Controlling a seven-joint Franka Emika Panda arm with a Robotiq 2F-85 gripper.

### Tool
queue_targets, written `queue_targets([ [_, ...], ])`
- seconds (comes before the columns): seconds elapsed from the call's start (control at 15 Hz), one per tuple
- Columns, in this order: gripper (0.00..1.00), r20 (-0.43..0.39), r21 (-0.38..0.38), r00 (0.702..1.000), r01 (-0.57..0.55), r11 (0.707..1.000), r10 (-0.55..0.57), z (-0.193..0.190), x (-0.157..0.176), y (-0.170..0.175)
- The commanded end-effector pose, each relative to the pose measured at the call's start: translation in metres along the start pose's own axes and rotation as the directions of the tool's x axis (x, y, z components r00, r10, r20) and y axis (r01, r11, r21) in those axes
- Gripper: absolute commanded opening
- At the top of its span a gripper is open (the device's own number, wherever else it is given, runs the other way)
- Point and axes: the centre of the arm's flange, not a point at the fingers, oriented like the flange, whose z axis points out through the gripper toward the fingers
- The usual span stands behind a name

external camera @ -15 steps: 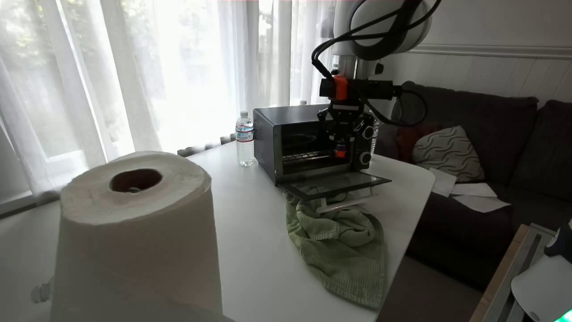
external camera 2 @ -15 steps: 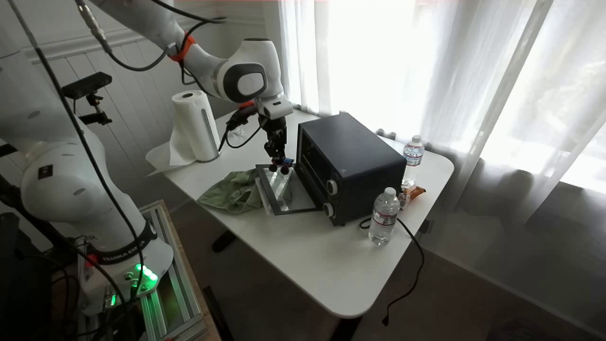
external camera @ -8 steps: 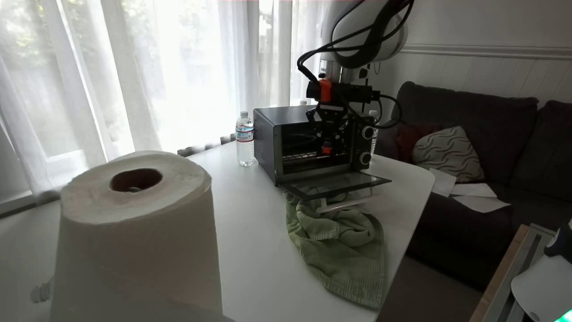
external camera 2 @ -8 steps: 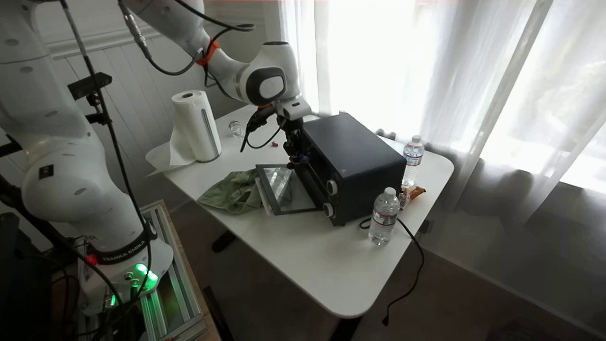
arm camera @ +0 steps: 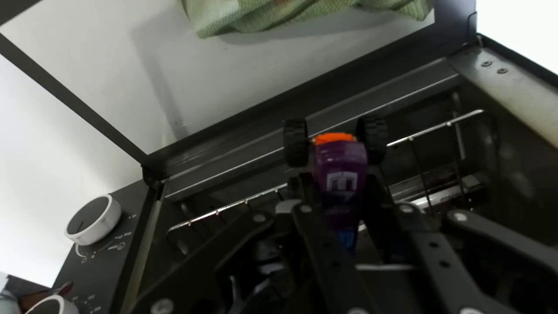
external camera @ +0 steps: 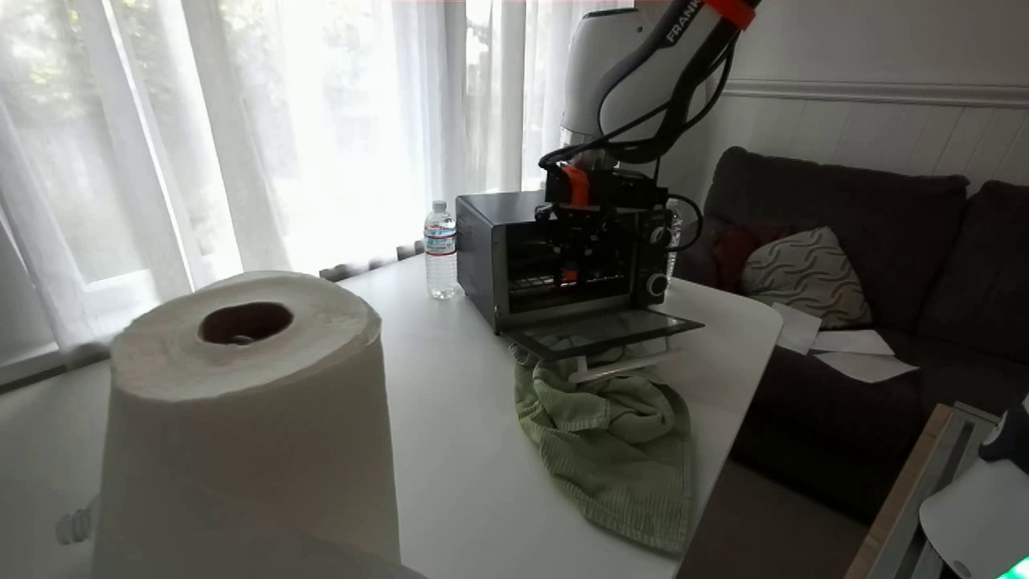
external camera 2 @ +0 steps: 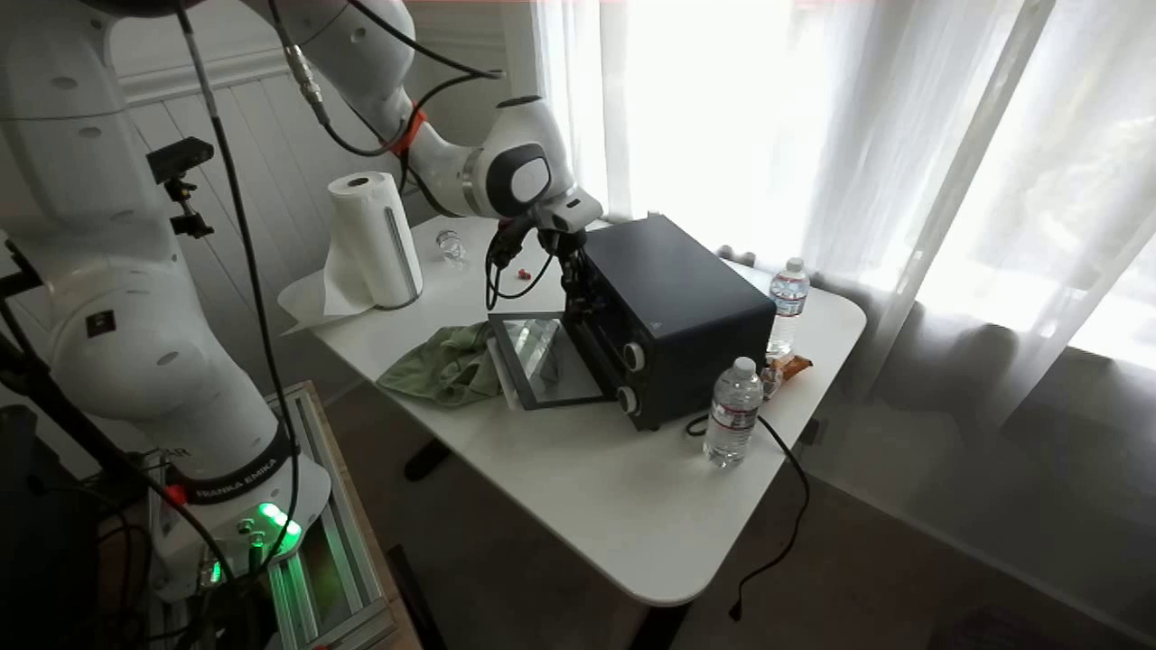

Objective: Put the toy car inside the oven

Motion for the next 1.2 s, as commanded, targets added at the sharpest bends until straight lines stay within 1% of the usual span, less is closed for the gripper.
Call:
queue_targets([
  [0.0, 0.07, -0.073, 0.024, 0.996, 0.051, 0.998, -0.049, 0.008, 0.001, -0.001],
  [0.2, 0.07, -0.104, 0.026, 0.99, 0.103, 0.994, -0.099, 0.013, -0.003, 0.0],
  [0.6, 0.07, -0.188, 0.036, 0.965, 0.194, 0.98, -0.184, 0.022, -0.007, 0.002],
  [0.93, 0.07, -0.244, 0.04, 0.947, 0.224, 0.974, -0.208, 0.024, -0.01, 0.0],
  [1.0, 0.14, -0.258, 0.04, 0.944, 0.224, 0.974, -0.207, 0.025, -0.01, 0.0],
  [1.07, 0.12, -0.263, 0.04, 0.942, 0.227, 0.973, -0.209, 0.025, -0.011, -0.001],
  [1.13, 0.14, -0.272, 0.039, 0.94, 0.227, 0.973, -0.208, 0.025, -0.012, -0.001],
])
